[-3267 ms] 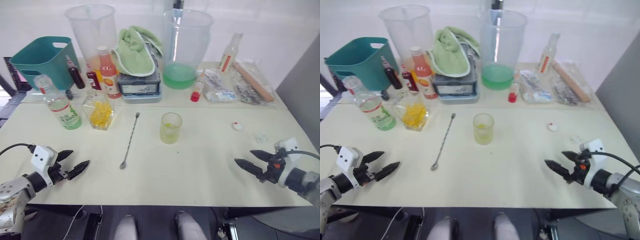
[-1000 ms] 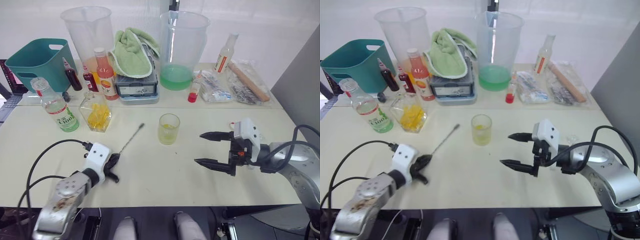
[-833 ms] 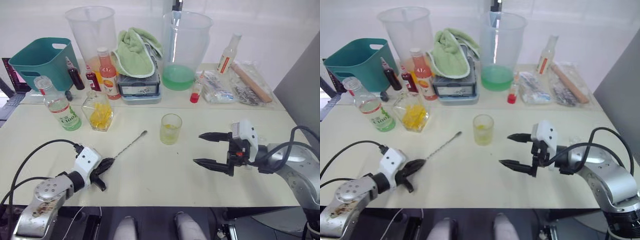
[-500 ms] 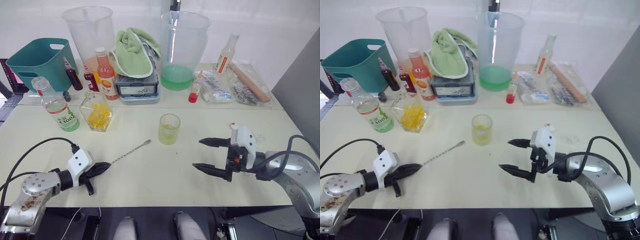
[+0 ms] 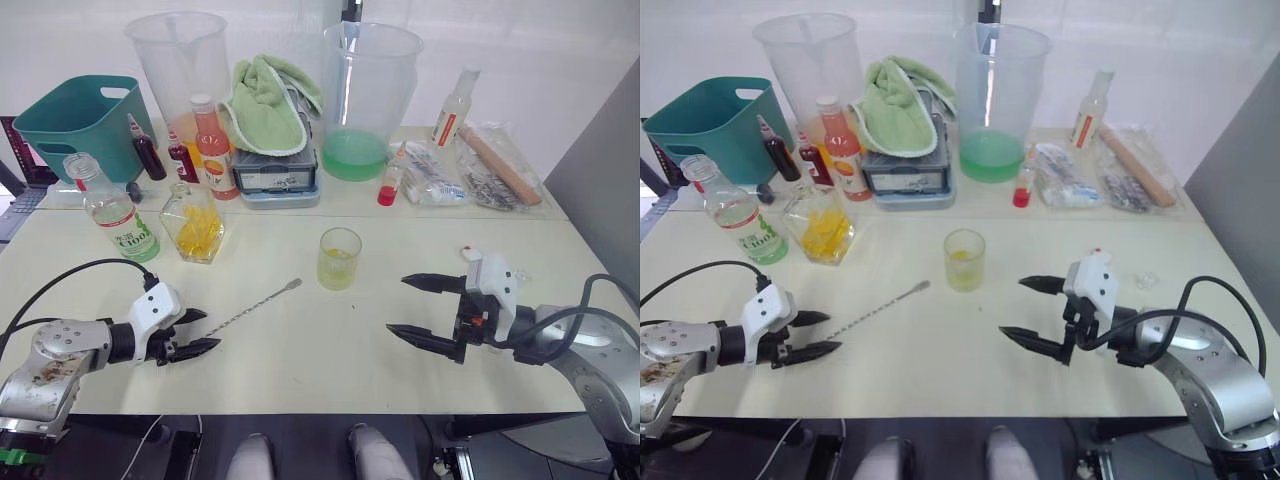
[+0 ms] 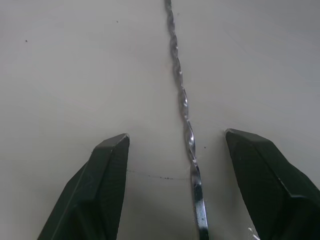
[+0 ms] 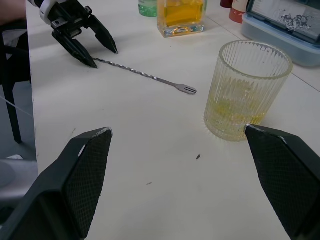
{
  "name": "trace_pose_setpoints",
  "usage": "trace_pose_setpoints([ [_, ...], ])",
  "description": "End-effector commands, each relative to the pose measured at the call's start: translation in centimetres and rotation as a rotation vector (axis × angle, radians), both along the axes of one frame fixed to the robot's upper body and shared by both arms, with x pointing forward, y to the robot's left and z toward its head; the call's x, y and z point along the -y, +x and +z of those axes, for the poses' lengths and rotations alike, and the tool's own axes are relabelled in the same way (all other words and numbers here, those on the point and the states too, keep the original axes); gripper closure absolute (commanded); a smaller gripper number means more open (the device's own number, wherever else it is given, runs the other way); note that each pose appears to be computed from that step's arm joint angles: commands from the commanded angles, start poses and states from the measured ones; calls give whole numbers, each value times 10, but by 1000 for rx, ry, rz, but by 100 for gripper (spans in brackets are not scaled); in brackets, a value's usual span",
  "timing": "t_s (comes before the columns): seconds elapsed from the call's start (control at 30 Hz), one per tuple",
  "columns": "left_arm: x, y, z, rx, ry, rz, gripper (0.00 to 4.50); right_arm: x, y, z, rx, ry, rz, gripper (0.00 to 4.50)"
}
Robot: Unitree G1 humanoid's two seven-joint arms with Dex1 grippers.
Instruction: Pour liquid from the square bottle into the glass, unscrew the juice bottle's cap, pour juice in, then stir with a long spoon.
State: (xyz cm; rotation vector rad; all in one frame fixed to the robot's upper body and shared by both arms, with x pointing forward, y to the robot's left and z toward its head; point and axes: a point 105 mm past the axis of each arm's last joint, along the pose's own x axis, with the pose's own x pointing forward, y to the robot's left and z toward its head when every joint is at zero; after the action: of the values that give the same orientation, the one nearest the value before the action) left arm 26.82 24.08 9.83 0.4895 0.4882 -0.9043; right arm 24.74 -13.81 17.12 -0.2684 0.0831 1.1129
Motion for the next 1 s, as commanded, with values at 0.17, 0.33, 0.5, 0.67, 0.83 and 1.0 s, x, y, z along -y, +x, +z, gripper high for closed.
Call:
trace_pose_setpoints([
  [0.17, 1, -18, -30, -179, 121, -31, 303, -2, -5, 6, 53, -11, 1, 0],
  [0.33, 0, -15, -34, -166, 146, -24, 446, -3, -8, 2, -15, 0, 24, 0],
  [0.5, 0, -5, -28, -119, 113, 12, 446, -4, -10, 1, -81, 20, 39, 0],
  [0.67, 2, 16, 16, 54, -96, 103, 446, -4, -7, 10, -93, 39, 49, 0],
  [0.83, 3, 22, 45, 131, -260, 157, 446, -4, -2, 15, -89, 47, 61, 0],
  [1.0, 10, 26, 75, 219, -429, 178, 446, -7, 6, 24, -108, 119, 61, 0],
])
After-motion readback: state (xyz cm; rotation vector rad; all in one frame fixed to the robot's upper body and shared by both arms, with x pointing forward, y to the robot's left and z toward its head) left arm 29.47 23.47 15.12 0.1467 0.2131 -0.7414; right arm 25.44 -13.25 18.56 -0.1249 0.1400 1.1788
